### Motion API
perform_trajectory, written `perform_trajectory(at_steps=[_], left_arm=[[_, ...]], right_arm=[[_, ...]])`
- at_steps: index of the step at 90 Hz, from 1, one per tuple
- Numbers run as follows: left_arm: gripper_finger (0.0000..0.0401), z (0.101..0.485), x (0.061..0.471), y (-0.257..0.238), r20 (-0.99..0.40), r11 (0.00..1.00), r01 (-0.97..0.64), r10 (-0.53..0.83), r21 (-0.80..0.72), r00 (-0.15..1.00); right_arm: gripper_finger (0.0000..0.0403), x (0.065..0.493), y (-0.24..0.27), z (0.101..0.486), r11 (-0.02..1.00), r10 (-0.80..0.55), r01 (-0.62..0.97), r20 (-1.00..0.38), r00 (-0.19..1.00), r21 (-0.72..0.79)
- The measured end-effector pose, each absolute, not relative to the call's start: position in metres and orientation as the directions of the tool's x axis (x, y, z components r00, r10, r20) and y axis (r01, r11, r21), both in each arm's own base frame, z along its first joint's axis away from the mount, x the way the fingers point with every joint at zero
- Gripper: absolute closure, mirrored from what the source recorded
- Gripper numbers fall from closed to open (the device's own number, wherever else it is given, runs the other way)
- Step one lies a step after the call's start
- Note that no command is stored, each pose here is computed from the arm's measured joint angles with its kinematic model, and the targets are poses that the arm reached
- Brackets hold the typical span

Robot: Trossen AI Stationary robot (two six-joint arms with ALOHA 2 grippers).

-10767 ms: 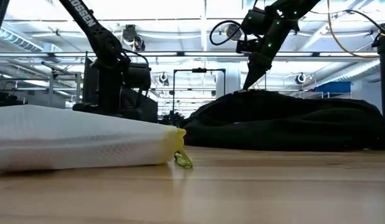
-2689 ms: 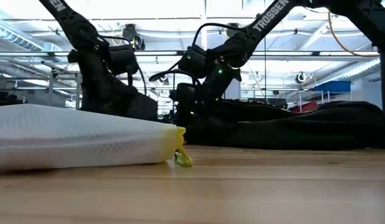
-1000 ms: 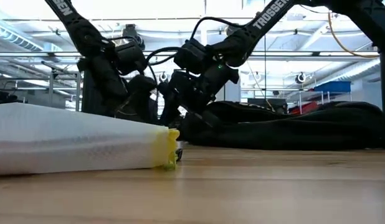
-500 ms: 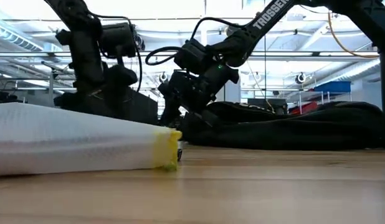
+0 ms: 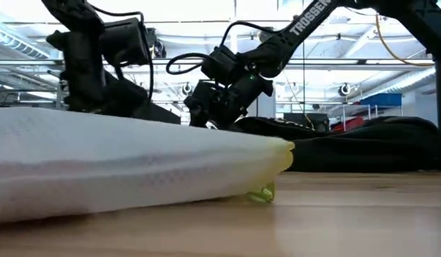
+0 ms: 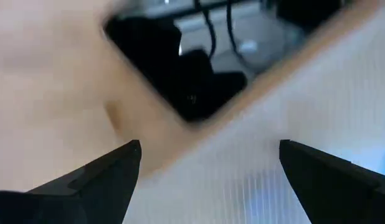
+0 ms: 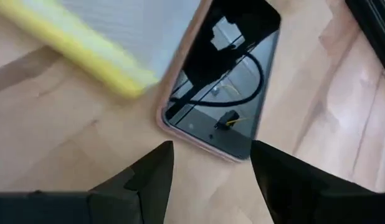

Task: Unpack backpack
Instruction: Put the cellphone into the black backpack

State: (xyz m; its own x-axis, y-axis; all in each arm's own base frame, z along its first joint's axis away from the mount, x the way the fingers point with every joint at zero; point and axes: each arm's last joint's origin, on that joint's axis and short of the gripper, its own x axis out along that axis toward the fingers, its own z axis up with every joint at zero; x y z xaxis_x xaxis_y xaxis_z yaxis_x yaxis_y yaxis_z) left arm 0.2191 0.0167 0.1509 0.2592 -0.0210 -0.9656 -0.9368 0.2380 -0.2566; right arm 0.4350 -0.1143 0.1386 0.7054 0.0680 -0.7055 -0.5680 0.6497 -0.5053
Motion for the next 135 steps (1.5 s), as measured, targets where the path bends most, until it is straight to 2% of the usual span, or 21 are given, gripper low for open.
perform_trajectory(at_steps=[18, 33, 52, 83, 102, 135], left_arm=[[0.004, 0.147, 0.222, 0.031, -0.962, 0.164, -0.954, 0.068, -0.252, 0.265], [0.004, 0.135, 0.228, 0.033, -0.947, 0.166, -0.94, 0.075, -0.297, 0.312], [0.004, 0.128, 0.233, 0.04, -0.947, 0.191, -0.936, 0.068, -0.296, 0.313], [0.004, 0.13, 0.237, 0.077, -0.893, 0.241, -0.889, 0.137, -0.39, 0.429], [0.004, 0.129, 0.232, 0.098, -0.882, 0.259, -0.872, 0.121, -0.415, 0.456], [0.004, 0.129, 0.231, 0.101, -0.879, 0.312, -0.854, 0.104, -0.416, 0.466]], right_arm=[[0.0204, 0.433, -0.123, 0.139, 0.6, 0.052, -0.587, -0.706, 0.706, -0.543], [0.0204, 0.432, -0.124, 0.138, 0.551, 0.052, -0.612, -0.709, 0.703, -0.567], [0.0204, 0.43, -0.122, 0.136, 0.523, 0.07, -0.651, -0.733, 0.677, -0.551], [0.0204, 0.432, -0.113, 0.119, 0.49, 0.091, -0.7, -0.768, 0.634, -0.52], [0.0204, 0.438, -0.107, 0.12, 0.449, 0.096, -0.689, -0.737, 0.669, -0.568], [0.0214, 0.445, -0.1, 0.121, 0.484, 0.103, -0.635, -0.682, 0.724, -0.602]])
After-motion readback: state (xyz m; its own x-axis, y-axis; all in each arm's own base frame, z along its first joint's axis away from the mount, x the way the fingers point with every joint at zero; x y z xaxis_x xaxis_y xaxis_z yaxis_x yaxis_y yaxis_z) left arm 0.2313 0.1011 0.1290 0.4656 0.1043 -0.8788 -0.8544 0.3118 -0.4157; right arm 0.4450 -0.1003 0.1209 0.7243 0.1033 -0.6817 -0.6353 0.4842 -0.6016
